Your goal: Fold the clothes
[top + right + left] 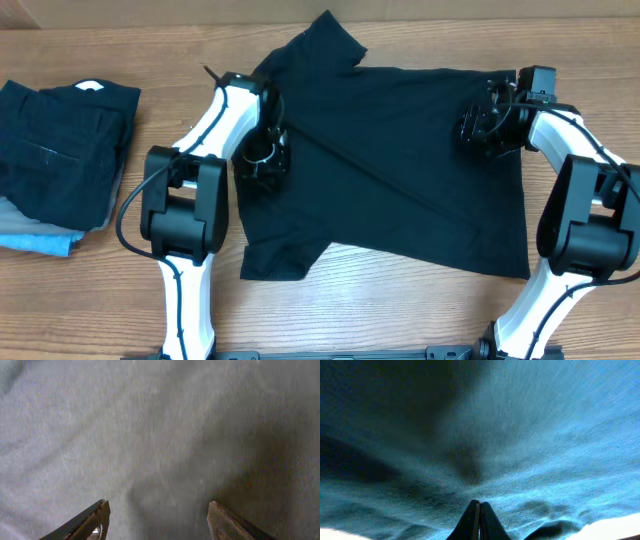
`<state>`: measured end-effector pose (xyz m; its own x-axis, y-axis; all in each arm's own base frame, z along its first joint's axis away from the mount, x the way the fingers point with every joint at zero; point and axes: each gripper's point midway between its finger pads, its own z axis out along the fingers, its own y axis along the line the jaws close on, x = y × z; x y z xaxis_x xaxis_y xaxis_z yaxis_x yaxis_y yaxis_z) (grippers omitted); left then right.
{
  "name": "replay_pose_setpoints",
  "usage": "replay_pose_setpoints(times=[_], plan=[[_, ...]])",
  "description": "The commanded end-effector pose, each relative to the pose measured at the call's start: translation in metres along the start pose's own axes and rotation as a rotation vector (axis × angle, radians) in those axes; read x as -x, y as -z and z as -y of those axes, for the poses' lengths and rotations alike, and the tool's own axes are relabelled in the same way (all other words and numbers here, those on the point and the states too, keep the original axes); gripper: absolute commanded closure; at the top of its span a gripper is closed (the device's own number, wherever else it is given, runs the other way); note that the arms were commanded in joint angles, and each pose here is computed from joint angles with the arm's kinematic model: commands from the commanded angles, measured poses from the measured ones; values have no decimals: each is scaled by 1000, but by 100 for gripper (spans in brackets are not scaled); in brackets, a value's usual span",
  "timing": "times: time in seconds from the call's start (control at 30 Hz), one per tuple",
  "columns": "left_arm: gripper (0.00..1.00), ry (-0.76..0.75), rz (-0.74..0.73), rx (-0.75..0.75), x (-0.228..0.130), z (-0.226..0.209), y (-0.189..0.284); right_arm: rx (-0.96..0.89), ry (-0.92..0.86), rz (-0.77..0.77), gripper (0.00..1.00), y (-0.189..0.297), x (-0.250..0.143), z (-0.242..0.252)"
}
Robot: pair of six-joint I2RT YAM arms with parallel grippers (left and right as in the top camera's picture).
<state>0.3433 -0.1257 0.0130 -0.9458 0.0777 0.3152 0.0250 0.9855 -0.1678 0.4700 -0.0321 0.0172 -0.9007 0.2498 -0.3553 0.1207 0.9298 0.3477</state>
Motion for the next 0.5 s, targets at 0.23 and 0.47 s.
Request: replay_pose_setpoints(times=[0.23, 0.47], plan=[[96, 91, -263, 167, -77, -39, -58, -41, 22, 29, 29, 0, 10, 7], [96, 110, -239, 218, -72, -47, -52, -43, 21, 30, 17, 0, 10, 8]])
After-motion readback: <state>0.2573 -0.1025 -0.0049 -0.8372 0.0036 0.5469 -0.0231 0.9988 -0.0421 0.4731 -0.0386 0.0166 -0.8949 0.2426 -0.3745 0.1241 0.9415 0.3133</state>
